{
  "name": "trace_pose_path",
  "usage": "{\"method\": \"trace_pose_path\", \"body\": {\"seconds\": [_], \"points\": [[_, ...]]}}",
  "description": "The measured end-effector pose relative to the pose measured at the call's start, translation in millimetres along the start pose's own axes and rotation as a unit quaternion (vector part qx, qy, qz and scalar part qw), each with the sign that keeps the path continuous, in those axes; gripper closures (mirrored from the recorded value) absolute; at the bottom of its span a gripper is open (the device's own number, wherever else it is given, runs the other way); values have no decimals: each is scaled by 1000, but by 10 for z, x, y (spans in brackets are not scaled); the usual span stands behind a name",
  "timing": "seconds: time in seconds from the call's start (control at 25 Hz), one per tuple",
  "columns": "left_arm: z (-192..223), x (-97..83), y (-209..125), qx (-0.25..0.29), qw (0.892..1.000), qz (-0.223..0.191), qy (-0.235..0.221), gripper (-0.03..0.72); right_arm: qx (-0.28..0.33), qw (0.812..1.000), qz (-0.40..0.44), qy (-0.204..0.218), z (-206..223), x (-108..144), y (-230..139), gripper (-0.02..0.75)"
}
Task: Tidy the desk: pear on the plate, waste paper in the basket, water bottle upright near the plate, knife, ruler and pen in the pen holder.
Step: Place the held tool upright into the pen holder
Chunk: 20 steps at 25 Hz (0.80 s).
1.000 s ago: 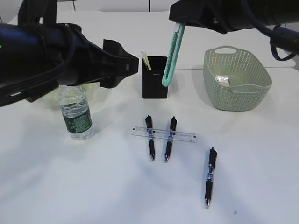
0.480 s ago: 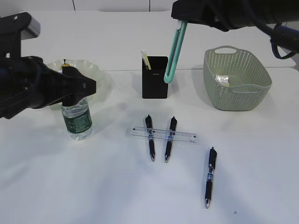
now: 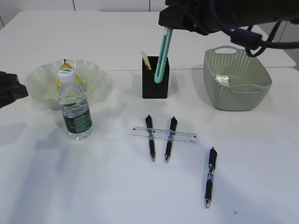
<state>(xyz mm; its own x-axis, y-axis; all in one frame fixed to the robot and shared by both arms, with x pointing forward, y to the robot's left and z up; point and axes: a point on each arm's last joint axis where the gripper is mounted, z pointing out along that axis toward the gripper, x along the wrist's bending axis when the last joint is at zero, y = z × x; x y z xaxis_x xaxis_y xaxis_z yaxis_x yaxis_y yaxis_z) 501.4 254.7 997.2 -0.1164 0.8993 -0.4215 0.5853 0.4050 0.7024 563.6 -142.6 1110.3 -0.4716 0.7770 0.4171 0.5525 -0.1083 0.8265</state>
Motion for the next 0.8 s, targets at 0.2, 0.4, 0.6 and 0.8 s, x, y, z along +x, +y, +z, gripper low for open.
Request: {"method": "trace_pose_path", "body": {"seconds": [0.2,0.4,0.6,0.8], "points": [[-10,188,36,2,999,-15,51,214,7,1000,-7,-3,304,-95,56,639],[-20,256,23,14,996,30,87,221,2,1000,-7,-12,606,-271,170,639],[-35,324,11,25,990,54,125,237,-18,999,-14,-29,794,-523,362,639],[-1,350,-23,35,990,31,134,239,-28,999,-12,-41,973,-759,458,639]]}}
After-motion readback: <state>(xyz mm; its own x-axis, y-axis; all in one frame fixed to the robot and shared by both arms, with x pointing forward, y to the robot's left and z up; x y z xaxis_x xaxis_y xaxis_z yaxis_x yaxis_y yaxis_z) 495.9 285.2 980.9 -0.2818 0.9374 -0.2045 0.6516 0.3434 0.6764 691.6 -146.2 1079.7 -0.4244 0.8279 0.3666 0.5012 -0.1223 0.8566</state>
